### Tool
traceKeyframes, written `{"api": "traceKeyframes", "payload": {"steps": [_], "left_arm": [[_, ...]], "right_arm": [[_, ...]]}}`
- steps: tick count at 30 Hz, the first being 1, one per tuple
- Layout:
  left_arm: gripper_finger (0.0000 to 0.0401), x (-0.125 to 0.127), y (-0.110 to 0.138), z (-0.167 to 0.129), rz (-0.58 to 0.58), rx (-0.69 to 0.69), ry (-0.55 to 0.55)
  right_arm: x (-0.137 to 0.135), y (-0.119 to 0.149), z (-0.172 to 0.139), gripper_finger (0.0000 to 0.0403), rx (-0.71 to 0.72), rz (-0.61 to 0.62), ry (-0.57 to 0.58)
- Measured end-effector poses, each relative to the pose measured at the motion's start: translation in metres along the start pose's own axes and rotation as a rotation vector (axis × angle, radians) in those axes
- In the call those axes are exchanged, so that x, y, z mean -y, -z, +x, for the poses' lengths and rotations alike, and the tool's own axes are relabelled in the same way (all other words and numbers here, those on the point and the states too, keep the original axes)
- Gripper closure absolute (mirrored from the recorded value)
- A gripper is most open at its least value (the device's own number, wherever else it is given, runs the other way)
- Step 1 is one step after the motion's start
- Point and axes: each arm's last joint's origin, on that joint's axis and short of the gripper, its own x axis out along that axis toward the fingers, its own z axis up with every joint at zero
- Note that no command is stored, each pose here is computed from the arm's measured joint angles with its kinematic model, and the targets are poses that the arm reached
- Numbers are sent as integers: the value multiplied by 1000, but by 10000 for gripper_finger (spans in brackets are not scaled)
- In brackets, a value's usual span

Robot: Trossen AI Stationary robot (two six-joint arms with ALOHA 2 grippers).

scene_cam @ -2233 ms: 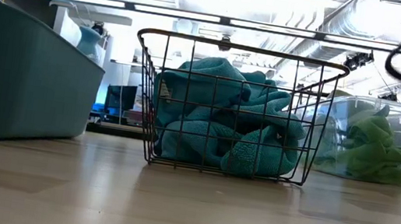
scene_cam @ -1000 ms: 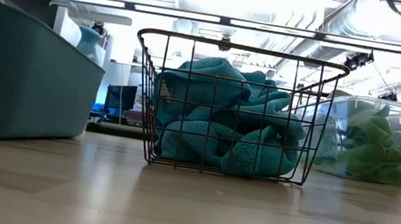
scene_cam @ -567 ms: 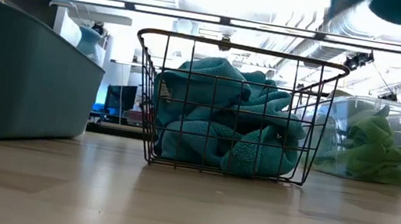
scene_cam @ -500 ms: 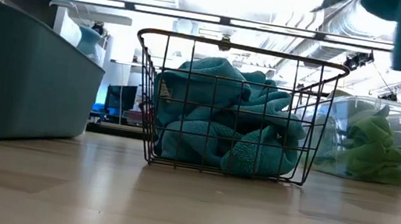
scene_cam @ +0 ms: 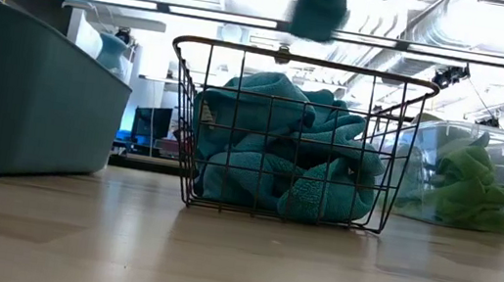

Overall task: Sort microfiber towel by color & place in baskets
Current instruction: Put the blue towel into the wire basket

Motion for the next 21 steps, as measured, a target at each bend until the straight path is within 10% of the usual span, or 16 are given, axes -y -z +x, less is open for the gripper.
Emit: {"api": "traceKeyframes", "payload": {"steps": [21], "left_arm": [[176,9,5,13,361,-3,207]], "right_arm": [[47,-69,-17,402,413,-110,-168]]}}
